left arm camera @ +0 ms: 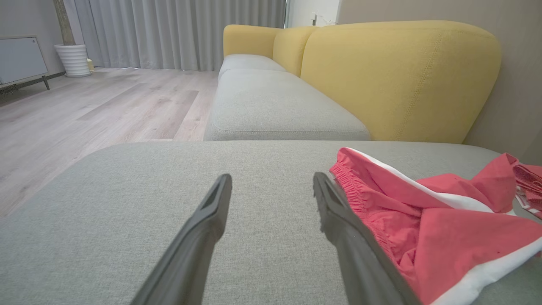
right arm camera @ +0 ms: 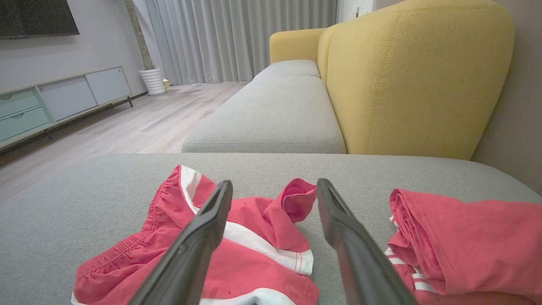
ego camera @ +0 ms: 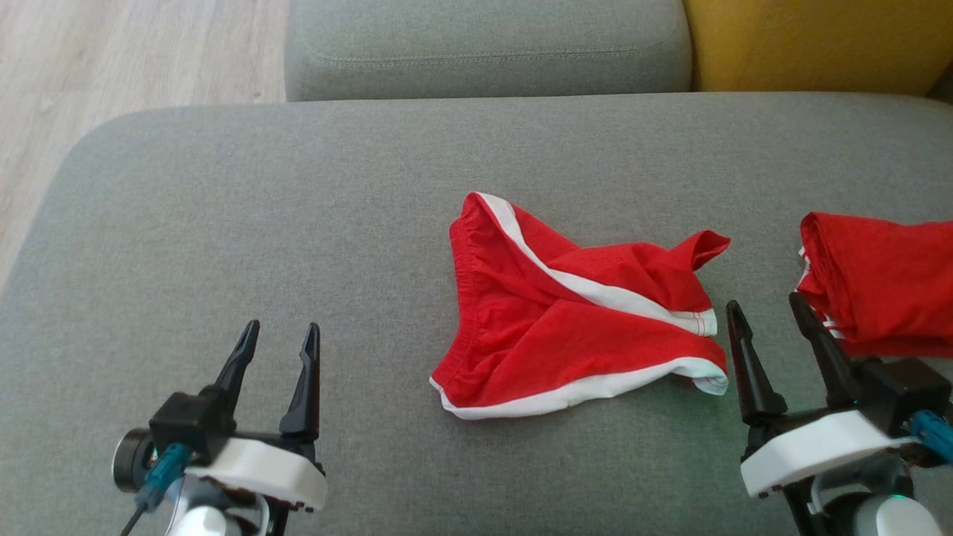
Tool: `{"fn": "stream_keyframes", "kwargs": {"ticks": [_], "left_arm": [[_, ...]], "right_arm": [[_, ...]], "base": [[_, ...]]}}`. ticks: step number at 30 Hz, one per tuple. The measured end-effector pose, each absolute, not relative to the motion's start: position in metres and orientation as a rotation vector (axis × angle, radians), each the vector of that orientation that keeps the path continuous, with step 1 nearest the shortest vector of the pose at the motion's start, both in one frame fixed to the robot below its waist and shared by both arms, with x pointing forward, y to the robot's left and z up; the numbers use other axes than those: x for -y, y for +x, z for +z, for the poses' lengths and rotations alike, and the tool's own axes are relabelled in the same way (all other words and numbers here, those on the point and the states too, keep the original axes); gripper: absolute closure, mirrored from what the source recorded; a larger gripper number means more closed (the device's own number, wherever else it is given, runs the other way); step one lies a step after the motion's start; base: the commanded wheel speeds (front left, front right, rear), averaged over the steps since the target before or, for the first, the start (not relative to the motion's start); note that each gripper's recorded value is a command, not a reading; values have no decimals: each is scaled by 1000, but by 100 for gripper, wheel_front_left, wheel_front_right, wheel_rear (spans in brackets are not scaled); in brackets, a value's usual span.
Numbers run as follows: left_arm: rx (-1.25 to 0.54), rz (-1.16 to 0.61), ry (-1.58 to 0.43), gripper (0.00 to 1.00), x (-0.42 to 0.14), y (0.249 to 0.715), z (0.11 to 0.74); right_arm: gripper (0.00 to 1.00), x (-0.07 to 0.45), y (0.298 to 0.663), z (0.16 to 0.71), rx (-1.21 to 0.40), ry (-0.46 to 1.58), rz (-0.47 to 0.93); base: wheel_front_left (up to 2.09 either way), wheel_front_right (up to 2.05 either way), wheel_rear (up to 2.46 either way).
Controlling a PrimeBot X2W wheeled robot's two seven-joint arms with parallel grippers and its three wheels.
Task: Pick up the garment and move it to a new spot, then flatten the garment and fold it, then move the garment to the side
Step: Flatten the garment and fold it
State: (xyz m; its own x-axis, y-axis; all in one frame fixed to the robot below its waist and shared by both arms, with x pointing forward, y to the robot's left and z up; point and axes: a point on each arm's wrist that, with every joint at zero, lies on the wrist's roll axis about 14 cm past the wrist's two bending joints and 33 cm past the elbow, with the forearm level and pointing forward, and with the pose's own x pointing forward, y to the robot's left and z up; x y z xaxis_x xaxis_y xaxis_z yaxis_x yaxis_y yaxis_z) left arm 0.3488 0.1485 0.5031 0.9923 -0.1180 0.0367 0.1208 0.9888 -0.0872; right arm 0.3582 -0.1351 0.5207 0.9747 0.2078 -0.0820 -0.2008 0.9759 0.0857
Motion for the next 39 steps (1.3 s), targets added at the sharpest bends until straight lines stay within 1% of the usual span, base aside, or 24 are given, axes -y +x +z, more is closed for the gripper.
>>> {"fn": "stream_keyframes", "kwargs": {"ticks": [4, 7, 9, 15, 22, 23, 24, 26, 31, 36, 39], "left_arm": [[18, -136, -88, 0, -145, 349, 500], [-18, -215, -96, 0, -127, 349, 494], [-52, -298, -103, 0, -108, 352, 490], [-237, -511, -131, 0, -57, 358, 461], [-445, -608, -150, 0, -34, 354, 417], [-483, -624, -144, 51, -32, 355, 409], [-489, -632, -153, 100, -30, 356, 409], [-496, -654, -168, 100, -25, 355, 409], [-422, -649, -195, 100, -32, 362, 422], [-344, -605, -249, 100, -45, 362, 439], [-347, -550, -282, 100, -57, 350, 439]], "right_arm": [[0, 134, 360, 517, -103, 78, 209], [0, 133, 361, 512, -118, 88, 211], [0, 133, 363, 508, -131, 90, 211], [0, 136, 363, 495, -171, 96, 200], [0, 145, 363, 483, -206, 108, 168], [0, 147, 364, 481, -211, 108, 161], [0, 148, 365, 481, -211, 107, 158], [0, 149, 366, 481, -209, 108, 154], [0, 152, 367, 480, -209, 116, 145], [0, 153, 370, 481, -203, 123, 145], [0, 151, 373, 482, -199, 128, 149]], "base": [[0, 0, 0], [0, 0, 0], [0, 0, 0], [0, 0, 0], [0, 0, 0], [0, 0, 0], [0, 0, 0], [0, 0, 0], [0, 0, 0], [0, 0, 0], [0, 0, 0]]}}
